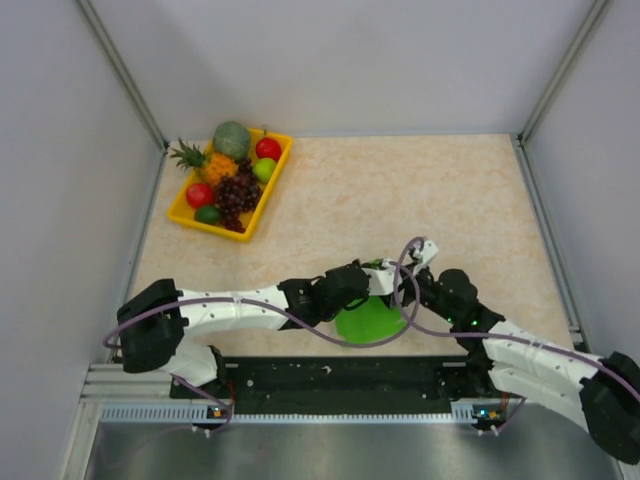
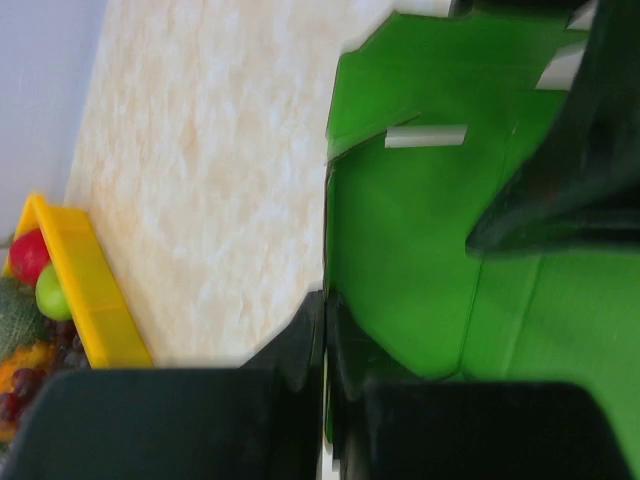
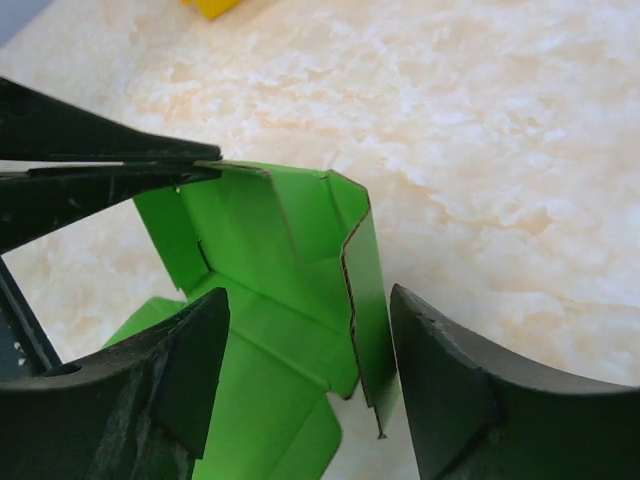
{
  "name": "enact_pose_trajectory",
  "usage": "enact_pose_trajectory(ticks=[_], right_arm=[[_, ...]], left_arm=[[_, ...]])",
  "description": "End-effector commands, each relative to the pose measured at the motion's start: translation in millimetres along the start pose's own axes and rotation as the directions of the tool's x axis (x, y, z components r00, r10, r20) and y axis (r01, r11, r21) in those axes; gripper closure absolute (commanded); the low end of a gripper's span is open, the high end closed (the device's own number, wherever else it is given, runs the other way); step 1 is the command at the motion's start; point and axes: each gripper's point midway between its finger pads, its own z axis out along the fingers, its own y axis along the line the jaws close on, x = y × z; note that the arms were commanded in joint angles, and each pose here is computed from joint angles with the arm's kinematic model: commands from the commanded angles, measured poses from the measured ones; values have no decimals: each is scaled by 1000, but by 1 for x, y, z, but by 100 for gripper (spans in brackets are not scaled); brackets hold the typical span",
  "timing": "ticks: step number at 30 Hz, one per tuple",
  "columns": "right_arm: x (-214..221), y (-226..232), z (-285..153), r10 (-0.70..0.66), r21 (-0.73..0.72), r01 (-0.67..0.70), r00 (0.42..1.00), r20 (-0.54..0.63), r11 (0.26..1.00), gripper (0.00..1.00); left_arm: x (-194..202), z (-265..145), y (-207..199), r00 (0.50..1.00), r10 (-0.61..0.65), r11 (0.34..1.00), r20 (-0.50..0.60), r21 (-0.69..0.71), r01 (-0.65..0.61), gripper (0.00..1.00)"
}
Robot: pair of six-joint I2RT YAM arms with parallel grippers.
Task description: Fold the paper box
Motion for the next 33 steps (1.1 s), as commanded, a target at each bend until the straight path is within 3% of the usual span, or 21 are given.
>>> enact_pose_trajectory(ticks=[1,5,8,11,15,18,19,23,26,33], right_arm=[[-31,5,-19,131,-33,-128,985,112,991,32],[-15,-8,-34,259,92,-261,965,37,961,31],[-22,-12,-42,284,138,-288,958,48,948,31],[-32,-15,-48,253,156,-261,965,69,953,38],[-29,-16,-53,230,185,-227,973,7,956,52],[-29,0,-48,232,94,-229,973,-13,969,69],[-27,8,-44,229,45,-228,973,-34,973,70],[-20,13,-32,229,14,-228,970,-84,974,71],[-17,0,-27,231,90,-223,969,-92,971,72],[-24,-13,-30,205,151,-196,977,-49,969,73]], left_arm=[[2,-5,2,999,-41,999,27,-2,41,100],[8,-2,8,996,-88,995,-27,-43,87,100],[10,-2,4,988,-135,990,-71,-38,133,100],[9,-3,-1,982,-176,984,-64,-3,177,100],[5,-3,-7,981,-181,982,-69,45,184,100],[6,-2,-6,979,-180,981,-97,53,185,100],[5,-2,-6,979,-178,982,-97,53,184,100],[-1,-1,-4,980,-181,981,-88,51,186,100],[-5,-2,-3,980,-181,981,-82,53,186,100],[-4,-3,-3,980,-178,981,-85,60,184,100]])
